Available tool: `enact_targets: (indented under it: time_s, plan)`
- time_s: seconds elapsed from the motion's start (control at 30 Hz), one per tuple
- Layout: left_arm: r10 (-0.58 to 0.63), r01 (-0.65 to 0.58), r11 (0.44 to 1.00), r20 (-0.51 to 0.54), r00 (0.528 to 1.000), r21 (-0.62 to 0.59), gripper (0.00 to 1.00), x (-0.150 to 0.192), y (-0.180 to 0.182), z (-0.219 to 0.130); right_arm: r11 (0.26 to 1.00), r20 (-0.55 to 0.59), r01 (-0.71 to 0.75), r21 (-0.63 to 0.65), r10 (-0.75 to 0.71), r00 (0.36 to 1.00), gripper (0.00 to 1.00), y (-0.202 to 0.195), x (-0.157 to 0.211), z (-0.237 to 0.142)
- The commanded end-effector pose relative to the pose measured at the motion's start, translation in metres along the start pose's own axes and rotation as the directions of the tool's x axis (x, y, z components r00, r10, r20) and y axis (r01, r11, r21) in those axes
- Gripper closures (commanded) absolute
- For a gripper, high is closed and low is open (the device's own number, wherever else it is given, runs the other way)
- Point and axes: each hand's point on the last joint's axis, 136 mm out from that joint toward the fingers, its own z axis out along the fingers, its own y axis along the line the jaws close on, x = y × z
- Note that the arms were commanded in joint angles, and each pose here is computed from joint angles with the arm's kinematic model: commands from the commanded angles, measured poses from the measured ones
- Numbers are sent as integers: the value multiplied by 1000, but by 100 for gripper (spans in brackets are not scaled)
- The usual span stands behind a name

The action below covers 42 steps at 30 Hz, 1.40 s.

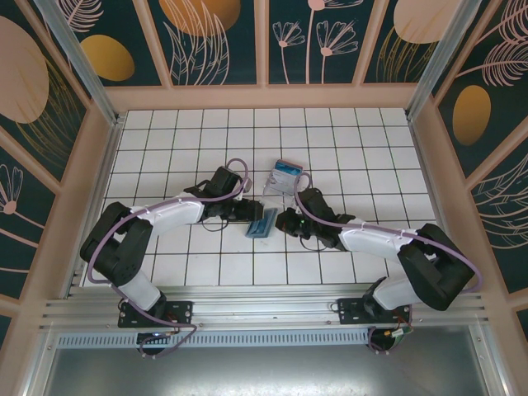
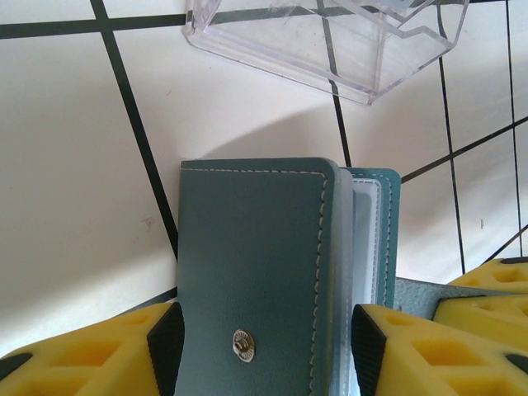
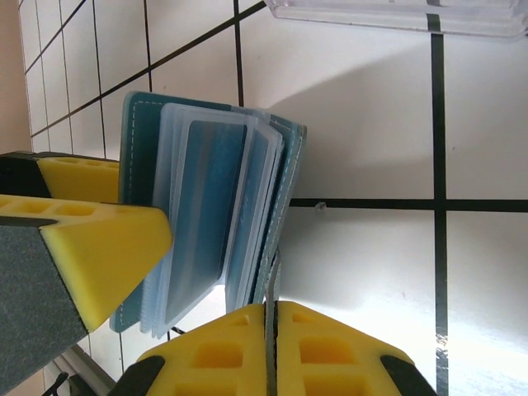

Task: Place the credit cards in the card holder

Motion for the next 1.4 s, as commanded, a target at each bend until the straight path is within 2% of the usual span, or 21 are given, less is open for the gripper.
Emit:
enact_targets:
  time_s: [0.0,0.5,0.9,1.23,1.37]
  plan:
    - [-7,7,999,8,1000,34,38,-1,-8,-2,1000,24,1,-24,-1,1000,94,4,-5,-2]
    - [-14,14,1000,-8,1000,-2,36,6,5,6,999,25,3,-35,-2,1000,94,8,-6,-3]
    - [-14,15,1000,-50,999,6,35,14,9,15,994,29,35,-100,-33,999,94,39,-12,-7]
    - [-20,18,1000,-80,997,-22,38,21,20,26,996,20,27,-87,-25,999,94,33,-9,-3]
    - [-24,22,999,-91,996,-24,36,24,22,28,996,25,29,-84,-27,999,94,33,-10,-4]
